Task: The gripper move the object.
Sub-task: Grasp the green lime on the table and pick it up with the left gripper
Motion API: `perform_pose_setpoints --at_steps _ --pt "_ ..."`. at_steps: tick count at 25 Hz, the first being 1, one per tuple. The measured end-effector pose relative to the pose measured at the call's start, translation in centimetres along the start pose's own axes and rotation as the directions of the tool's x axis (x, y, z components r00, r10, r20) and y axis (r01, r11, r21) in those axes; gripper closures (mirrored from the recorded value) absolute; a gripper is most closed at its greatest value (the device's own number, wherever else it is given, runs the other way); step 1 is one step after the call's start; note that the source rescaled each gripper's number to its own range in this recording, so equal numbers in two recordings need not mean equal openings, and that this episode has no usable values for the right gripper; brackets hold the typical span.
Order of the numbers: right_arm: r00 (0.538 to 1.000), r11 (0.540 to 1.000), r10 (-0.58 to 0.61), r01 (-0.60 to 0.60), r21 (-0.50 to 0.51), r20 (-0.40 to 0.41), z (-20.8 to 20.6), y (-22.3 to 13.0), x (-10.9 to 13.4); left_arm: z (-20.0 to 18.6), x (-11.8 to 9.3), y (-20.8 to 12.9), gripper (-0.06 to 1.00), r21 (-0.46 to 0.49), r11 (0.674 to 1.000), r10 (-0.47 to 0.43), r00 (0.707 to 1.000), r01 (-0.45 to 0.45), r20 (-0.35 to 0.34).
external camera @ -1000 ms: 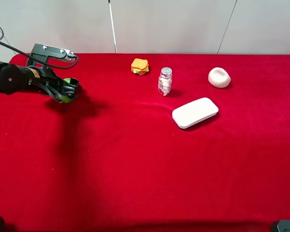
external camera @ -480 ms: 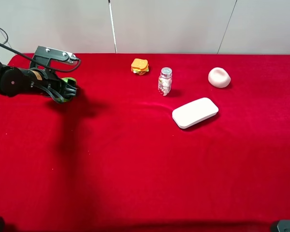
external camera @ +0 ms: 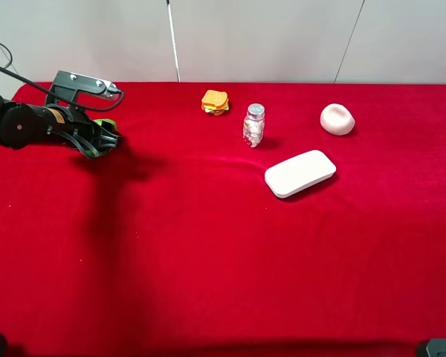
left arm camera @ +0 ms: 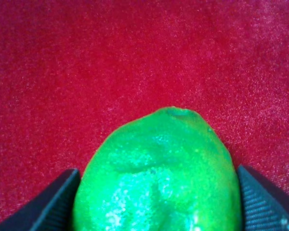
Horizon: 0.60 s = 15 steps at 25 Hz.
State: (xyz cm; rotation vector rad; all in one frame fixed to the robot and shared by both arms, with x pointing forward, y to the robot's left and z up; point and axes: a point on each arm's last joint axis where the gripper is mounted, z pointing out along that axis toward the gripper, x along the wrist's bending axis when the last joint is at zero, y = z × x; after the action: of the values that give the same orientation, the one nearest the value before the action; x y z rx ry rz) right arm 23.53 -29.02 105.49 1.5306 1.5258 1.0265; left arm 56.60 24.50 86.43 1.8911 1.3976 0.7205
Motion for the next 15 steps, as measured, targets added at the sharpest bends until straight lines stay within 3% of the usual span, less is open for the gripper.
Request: perform_pose_setpoints --at_steps 15 --pt "1.000 1.000 0.000 0.000 0.001 0.000 0.00 -0.01 0.00 0.06 0.02 0.12 0.94 -0.004 1.000 0.001 1.000 -0.001 0.000"
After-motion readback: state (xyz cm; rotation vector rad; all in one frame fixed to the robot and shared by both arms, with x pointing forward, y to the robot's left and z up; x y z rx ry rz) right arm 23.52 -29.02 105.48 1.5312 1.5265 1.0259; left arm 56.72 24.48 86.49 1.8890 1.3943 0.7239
